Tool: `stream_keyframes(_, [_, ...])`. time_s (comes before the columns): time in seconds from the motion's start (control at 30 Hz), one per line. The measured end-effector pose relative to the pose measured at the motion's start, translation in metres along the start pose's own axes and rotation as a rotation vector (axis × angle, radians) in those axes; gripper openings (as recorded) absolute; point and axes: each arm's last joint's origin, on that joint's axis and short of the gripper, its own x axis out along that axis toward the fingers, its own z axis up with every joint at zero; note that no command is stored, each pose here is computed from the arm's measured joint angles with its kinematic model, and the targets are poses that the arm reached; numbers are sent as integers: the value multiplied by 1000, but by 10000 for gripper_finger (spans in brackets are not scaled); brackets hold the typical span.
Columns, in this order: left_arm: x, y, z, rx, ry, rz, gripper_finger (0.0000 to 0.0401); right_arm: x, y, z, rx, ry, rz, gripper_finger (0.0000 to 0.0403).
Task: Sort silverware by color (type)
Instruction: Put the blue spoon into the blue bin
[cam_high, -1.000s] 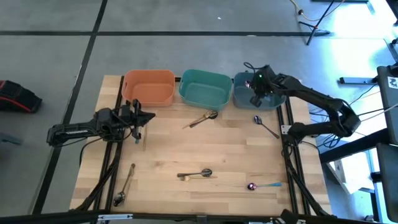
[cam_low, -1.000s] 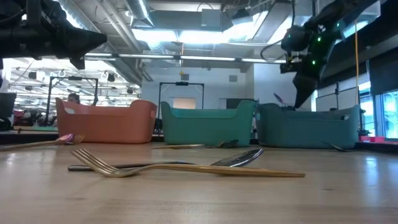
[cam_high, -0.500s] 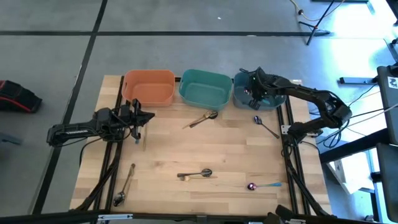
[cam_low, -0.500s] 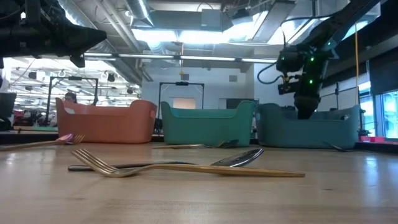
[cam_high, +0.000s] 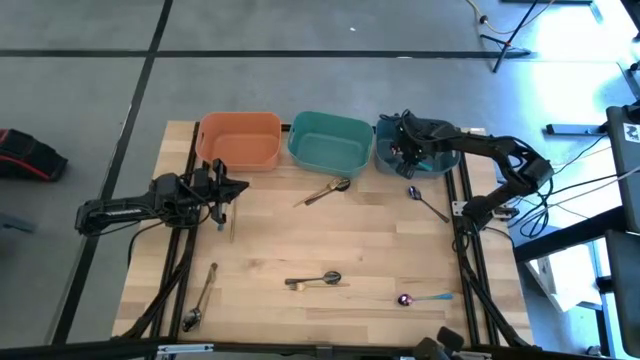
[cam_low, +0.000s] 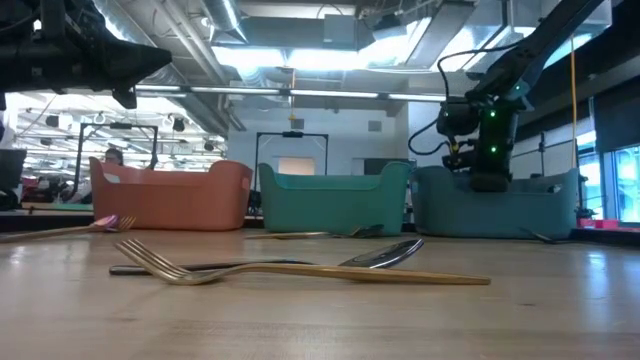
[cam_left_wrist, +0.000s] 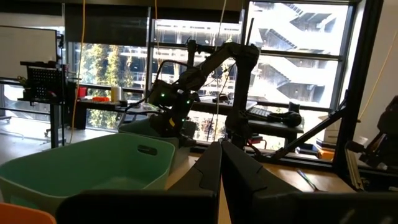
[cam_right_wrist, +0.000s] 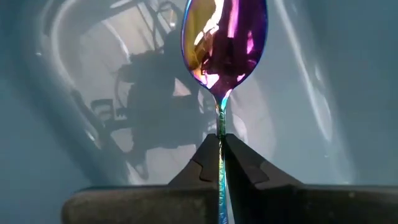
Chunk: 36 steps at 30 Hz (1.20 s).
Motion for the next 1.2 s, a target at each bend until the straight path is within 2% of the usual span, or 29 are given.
stream_keyframes(0.2, [0,0,0,-1,1,-2,6,-18,-5,5,24,7,-16,79])
stream_keyframes(0.33, [0,0,-1,-1,6,-3,6,-49,-7,11,22,-16,-3,121])
stream_keyframes(0.47, [0,0,-1,0,9,-3,6,-87,4,7,18,-49,12,139])
stream_keyframes(0.57, [0,0,-1,-1,12,-14,6,-111,22,2,5,-91,39,139])
stream_keyframes(0.73, [0,-2,-2,4,24,-86,6,-137,64,-12,-33,-162,197,134])
stream_keyframes(1.0, [5,-2,-8,-1,89,-97,6,-146,139,-35,-149,-137,331,133])
stream_keyframes(1.2, [6,-3,-7,-1,81,-98,6,-156,181,-59,-186,-119,398,133])
